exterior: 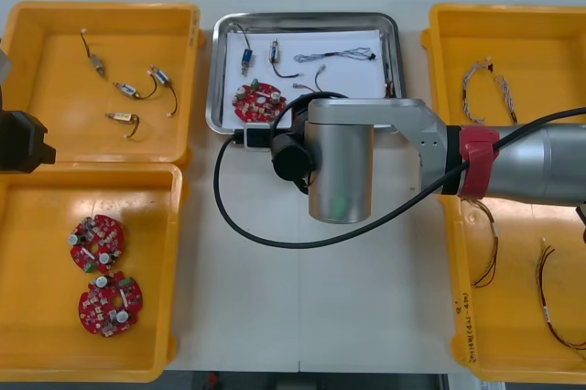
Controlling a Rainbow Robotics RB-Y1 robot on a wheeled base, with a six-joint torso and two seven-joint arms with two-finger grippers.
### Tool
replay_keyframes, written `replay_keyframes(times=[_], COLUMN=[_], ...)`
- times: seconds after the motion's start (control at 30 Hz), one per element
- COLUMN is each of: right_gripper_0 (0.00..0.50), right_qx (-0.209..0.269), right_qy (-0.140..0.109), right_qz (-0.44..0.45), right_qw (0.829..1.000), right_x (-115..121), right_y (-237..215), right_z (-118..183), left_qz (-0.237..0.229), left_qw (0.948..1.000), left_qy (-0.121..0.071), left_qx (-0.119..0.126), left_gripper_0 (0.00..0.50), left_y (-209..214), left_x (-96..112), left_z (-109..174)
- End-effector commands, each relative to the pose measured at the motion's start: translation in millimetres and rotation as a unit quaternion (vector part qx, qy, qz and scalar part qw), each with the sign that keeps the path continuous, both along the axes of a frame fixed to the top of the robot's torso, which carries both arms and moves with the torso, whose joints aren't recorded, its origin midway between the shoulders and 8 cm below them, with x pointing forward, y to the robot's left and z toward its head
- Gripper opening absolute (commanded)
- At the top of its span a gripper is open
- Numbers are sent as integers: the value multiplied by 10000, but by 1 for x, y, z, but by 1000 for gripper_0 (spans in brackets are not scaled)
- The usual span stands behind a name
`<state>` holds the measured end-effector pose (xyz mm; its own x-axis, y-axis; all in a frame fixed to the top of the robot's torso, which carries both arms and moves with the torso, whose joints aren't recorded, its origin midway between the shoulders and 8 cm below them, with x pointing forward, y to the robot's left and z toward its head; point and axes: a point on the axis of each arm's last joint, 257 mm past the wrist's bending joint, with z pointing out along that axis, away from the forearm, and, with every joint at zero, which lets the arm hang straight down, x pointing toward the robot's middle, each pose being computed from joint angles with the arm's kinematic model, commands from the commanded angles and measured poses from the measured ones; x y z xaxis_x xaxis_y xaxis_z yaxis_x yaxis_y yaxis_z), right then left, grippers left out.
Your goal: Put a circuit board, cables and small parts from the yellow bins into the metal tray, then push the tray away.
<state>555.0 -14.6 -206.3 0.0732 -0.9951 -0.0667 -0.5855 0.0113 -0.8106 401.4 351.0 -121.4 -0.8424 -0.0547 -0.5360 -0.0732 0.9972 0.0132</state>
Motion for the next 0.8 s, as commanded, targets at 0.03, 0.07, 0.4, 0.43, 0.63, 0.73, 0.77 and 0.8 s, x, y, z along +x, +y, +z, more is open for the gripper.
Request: replay_keyframes(times=[0.03,0.07,0.4,0.43,0.63,0.73,0.77,0.8], right_gripper_0=[0,0,0,0,0,0,0,0], right_qx=[15,16,82,72,145,188,191,201], right_qy=[-400,-432,-443,-470,-543,-588,-582,-596], right_qz=[46,56,44,49,176,223,230,239], right_qw=[9992,9990,9990,9989,9983,9978,9979,9977], right_x=[28,30,47,49,59,66,67,68], right_y=[-1,-1,1,0,4,6,7,8], right_z=[48,51,67,69,73,76,76,77], left_qz=[-317,-317,-317,-317,-317,-317,-317,-317], left_qw=[9989,9989,9989,9989,9989,9989,9989,9989], left_qy=[-92,-92,-92,-92,-92,-92,-92,-92], left_qx=[328,328,328,328,328,328,328,328], left_gripper_0=[500,500,500,500,500,500,500,500], left_y=[7,7,7,7,7,7,7,7], left_x=[-4,-4,-4,-4,-4,-4,-4,-4], left_z=[8,8,8,8,8,8,8,8])
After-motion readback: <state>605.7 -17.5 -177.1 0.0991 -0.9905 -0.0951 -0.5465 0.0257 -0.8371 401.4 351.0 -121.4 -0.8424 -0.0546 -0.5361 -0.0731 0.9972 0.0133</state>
